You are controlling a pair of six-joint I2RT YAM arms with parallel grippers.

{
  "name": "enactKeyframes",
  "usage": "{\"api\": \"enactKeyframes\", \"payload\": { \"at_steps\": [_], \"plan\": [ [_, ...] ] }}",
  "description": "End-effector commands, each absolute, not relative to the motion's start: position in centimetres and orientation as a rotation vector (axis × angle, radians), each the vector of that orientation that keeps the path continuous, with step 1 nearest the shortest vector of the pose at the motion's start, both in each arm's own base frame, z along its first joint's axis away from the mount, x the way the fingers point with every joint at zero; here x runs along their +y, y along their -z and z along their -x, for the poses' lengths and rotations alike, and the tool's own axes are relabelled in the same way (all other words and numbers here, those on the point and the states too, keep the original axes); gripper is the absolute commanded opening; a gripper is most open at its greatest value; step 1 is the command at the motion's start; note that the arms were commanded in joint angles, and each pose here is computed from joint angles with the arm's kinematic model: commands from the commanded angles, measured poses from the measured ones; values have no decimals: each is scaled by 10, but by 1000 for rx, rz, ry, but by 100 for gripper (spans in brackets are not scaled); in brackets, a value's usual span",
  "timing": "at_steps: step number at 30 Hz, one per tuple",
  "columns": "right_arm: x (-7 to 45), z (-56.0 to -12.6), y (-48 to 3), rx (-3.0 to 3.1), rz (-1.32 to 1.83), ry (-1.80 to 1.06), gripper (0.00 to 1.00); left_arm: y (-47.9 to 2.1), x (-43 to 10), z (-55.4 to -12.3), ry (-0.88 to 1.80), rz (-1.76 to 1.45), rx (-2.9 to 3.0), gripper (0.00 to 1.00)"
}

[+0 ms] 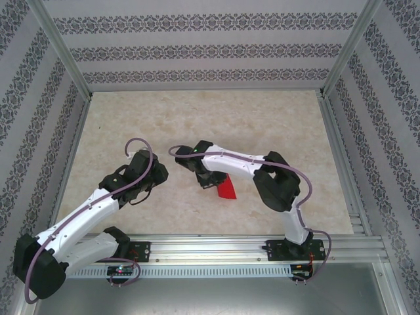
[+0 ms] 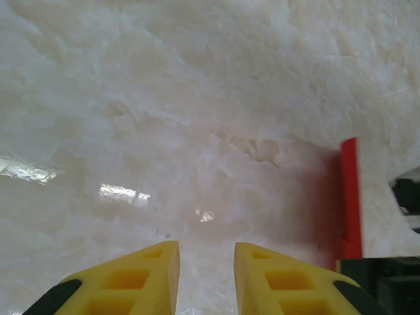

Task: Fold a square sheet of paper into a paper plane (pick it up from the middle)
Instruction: Turn over the paper at the center of the table, then third fold the triangle at the center of the table.

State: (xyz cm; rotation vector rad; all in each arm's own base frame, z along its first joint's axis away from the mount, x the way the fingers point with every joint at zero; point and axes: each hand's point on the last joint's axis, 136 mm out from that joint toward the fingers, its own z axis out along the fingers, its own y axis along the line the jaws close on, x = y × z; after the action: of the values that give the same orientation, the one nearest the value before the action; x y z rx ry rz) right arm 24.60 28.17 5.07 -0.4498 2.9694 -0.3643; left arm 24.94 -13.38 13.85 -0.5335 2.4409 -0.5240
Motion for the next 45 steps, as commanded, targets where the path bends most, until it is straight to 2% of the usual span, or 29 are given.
{"api": "enactKeyframes", "payload": {
  "at_steps": [1,2,3,7,9,13,19,24,33,40,45],
  "plan": [
    [337,-240,-54,3005,455,-12,21,-134,-121,-245,476,580,2443,29],
    [347,-239,-57,3001,442,-103,24,-135,-121,-245,480,581,2442,29],
    [356,-239,-60,2992,428,-200,31,-136,-121,-245,487,579,2436,29],
    [368,-240,-75,2945,318,-559,41,-139,-127,-245,534,558,2432,31],
    [363,-244,-88,2887,266,-701,43,-140,-137,-247,601,519,2429,33],
    [331,-254,-111,2760,163,-784,47,-145,-169,-255,773,398,2431,33],
    [266,-263,-99,2688,-74,-872,53,-137,-228,-262,1004,216,2496,30],
    [254,-267,-82,2690,-133,-1001,52,-108,-260,-261,944,112,2640,26],
    [267,-272,-52,2764,-106,-1023,48,-68,-285,-265,948,112,2744,24],
    [277,-272,-44,2773,-89,-1083,46,-47,-284,-270,864,121,2808,21],
    [282,-268,-45,2758,-79,-1141,39,-38,-283,-270,838,115,2822,21]
  ]
}}
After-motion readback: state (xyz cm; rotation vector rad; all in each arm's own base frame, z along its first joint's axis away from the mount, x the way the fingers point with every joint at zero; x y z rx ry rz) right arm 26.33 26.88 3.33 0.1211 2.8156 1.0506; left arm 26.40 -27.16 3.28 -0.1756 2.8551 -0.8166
